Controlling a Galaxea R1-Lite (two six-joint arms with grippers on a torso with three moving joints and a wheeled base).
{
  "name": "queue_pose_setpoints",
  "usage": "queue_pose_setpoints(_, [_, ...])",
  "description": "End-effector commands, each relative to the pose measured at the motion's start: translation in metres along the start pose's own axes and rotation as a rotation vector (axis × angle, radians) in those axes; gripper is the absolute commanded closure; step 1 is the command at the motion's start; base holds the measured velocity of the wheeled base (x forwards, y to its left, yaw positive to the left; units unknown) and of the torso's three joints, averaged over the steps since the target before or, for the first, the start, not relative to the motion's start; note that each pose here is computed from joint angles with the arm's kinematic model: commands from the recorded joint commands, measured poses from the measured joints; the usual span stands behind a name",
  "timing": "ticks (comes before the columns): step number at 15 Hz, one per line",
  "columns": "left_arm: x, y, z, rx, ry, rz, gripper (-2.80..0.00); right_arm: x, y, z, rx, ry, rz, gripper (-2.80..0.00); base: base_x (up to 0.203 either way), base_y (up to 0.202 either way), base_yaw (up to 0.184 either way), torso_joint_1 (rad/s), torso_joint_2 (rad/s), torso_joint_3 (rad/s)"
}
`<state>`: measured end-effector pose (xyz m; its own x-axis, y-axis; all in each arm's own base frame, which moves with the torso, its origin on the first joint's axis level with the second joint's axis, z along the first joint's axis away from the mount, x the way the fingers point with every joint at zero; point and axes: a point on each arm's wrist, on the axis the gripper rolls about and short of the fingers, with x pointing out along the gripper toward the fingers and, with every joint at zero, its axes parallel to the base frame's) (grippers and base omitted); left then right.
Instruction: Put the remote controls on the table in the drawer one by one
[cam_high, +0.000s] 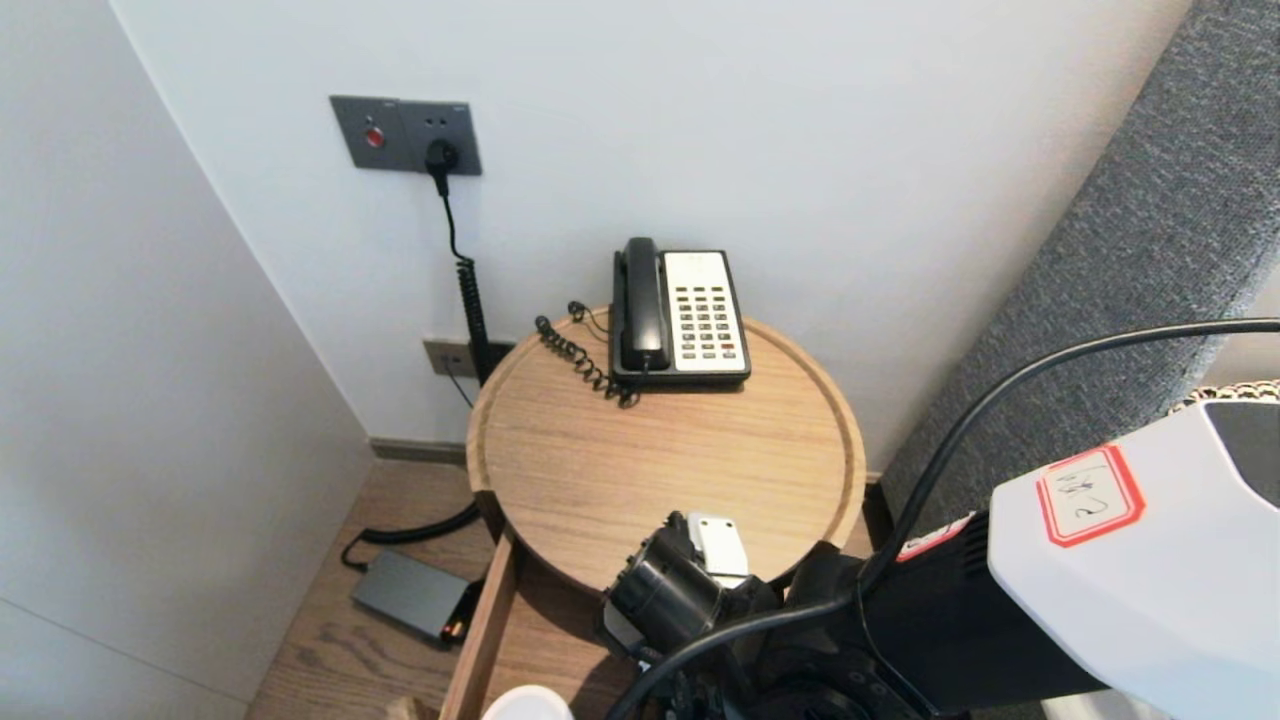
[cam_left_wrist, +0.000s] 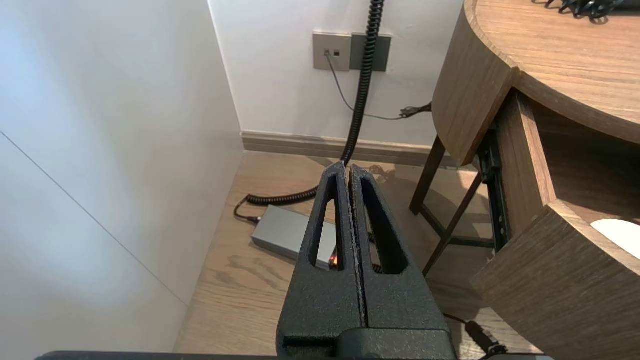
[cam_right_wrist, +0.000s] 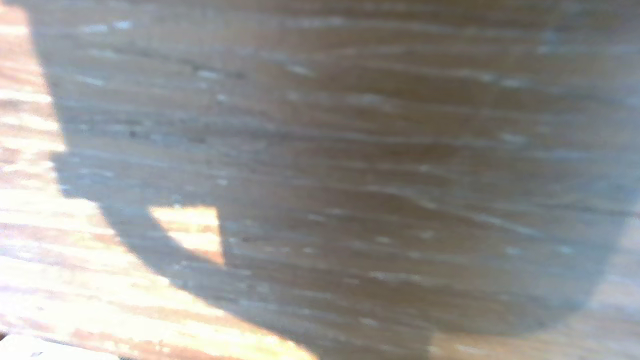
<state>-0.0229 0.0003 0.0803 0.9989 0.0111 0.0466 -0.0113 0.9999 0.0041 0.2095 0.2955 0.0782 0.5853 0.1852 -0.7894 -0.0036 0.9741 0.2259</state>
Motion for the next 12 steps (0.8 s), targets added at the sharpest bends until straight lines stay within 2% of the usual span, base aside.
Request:
queue_pose_setpoints(1, [0.000,0.000,-0.003,0.000,0.008,0.001,0.00,0.001,0.003,-0.002,-0.001,0.000,0.000,0.00,0.000,0.000,0.000,0.000,0.00,0.000])
queue_pose_setpoints(12, [0.001,0.000,-0.003,0.000,0.010,0.001,0.00,-0.003,0.016,-0.007,-0.024,-0.015,0.029,0.00,0.000,0.000,0.000,0.000,0.00,0.000])
